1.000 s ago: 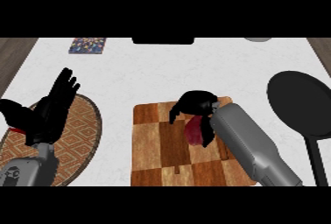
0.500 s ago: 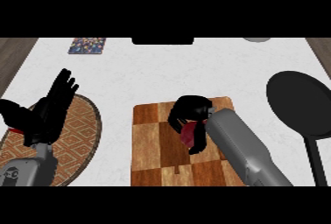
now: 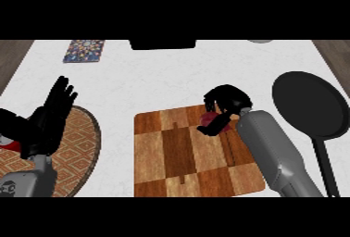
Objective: Pick the pear from the cutting board and place it in the pan
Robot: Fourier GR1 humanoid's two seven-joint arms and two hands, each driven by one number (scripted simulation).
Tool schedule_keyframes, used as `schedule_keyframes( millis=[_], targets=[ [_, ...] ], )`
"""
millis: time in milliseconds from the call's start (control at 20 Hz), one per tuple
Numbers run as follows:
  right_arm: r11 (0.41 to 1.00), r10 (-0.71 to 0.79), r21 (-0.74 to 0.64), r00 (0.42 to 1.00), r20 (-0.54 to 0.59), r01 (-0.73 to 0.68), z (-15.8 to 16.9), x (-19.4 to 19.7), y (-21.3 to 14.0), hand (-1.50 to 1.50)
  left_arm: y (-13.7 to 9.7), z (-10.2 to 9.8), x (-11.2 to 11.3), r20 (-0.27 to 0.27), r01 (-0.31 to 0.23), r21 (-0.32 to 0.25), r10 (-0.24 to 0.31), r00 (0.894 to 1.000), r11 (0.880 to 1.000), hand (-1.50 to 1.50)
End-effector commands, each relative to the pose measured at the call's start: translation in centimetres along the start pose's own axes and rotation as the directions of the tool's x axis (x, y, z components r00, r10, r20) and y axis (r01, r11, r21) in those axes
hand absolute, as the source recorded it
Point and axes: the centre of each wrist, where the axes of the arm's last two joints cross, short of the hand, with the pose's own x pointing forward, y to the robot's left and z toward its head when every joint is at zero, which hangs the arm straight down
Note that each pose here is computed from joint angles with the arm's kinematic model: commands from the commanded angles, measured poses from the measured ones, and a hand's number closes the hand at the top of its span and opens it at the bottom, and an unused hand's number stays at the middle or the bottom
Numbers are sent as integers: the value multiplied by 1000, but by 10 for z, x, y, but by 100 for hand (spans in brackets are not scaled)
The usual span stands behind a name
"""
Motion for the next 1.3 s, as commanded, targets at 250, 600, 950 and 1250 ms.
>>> schedule_keyframes(
  millis=[250, 600, 950, 1250],
  targets=[
    [843, 11, -456, 855, -518, -287, 17, 23, -51, 150, 7, 4, -2, -3, -6, 25, 6, 1000, 1000, 0],
    [720, -34, -573, 806, -591, -390, 65, 96, -108, 150, 6, 3, 8, -1, -17, -2, 17, 1000, 1000, 0],
    [676, -172, -626, 742, -648, -390, 127, 79, -120, 150, 1, 22, 7, 8, -8, -19, 8, 1000, 1000, 0],
    [610, -262, -689, 721, -641, -390, 154, 11, -138, 150, -5, -12, 0, 7, -8, -33, 8, 1000, 999, 0]
  ],
)
